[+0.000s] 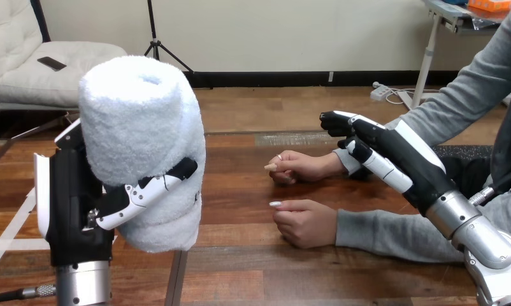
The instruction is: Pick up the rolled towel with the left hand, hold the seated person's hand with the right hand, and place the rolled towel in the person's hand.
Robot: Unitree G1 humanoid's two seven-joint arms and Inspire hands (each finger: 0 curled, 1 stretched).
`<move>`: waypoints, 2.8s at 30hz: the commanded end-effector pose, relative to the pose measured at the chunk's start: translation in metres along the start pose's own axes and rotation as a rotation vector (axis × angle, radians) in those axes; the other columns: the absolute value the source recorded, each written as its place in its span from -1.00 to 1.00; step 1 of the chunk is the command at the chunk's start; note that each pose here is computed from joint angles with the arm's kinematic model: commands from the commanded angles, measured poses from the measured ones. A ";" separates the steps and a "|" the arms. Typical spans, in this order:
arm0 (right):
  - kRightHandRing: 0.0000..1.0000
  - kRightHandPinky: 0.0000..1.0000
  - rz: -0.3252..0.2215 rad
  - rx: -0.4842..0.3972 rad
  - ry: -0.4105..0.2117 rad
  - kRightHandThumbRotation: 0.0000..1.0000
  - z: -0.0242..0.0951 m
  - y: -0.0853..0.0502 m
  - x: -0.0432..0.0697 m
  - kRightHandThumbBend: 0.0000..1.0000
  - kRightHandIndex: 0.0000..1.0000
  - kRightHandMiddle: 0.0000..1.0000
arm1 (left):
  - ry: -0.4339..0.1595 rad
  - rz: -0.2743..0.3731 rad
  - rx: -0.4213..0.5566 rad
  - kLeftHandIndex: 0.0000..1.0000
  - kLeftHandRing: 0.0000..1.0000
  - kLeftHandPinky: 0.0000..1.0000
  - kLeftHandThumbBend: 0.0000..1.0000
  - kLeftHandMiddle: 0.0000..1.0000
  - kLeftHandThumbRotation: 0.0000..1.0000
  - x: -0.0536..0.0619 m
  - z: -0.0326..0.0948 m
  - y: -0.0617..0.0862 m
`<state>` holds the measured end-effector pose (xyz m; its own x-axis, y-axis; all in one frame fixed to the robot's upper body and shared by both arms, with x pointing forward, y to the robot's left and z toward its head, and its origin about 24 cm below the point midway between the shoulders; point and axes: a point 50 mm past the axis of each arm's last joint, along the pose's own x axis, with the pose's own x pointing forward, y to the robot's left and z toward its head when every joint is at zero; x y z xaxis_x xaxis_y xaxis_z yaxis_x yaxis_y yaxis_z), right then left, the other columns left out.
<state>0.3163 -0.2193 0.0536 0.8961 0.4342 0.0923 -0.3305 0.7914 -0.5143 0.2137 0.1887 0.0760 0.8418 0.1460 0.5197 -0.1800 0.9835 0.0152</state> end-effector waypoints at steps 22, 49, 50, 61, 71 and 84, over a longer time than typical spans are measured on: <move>0.72 0.59 0.058 -0.225 0.054 1.00 0.008 -0.011 0.024 0.96 0.74 0.76 | -0.133 0.023 -0.037 -0.16 -0.37 -0.49 0.22 -0.23 -1.00 0.016 0.010 0.004; 0.75 0.56 0.136 -0.269 0.183 0.60 -0.008 -0.002 0.023 1.00 0.76 0.79 | -0.141 0.011 -0.051 -0.14 -0.37 -0.48 0.25 -0.22 -1.00 0.015 0.009 0.006; 0.75 0.56 0.139 -0.268 0.188 0.58 -0.009 -0.002 0.023 1.00 0.76 0.80 | -0.140 0.012 -0.053 -0.14 -0.37 -0.48 0.25 -0.22 -1.00 0.015 0.008 0.006; 0.76 0.57 0.167 -0.273 0.219 0.39 -0.011 -0.001 0.023 1.00 0.77 0.80 | -0.133 0.010 -0.048 -0.14 -0.36 -0.47 0.26 -0.21 -1.00 0.014 0.008 0.007; 0.78 0.58 0.206 -0.292 0.259 0.21 -0.014 -0.002 0.024 1.00 0.78 0.82 | -0.140 0.002 -0.038 -0.14 -0.36 -0.47 0.26 -0.21 -1.00 0.014 0.008 0.007; 0.77 0.58 0.240 -0.326 0.292 0.04 -0.015 -0.004 0.024 1.00 0.77 0.81 | -0.142 0.000 -0.032 -0.14 -0.36 -0.47 0.27 -0.21 -1.00 0.013 0.008 0.009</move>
<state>0.3221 -0.2152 0.0130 0.8448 0.4195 -0.3322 -0.5243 0.5244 -0.6709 0.2090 0.2002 0.0723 0.8205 0.1370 0.5551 -0.1706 0.9853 0.0090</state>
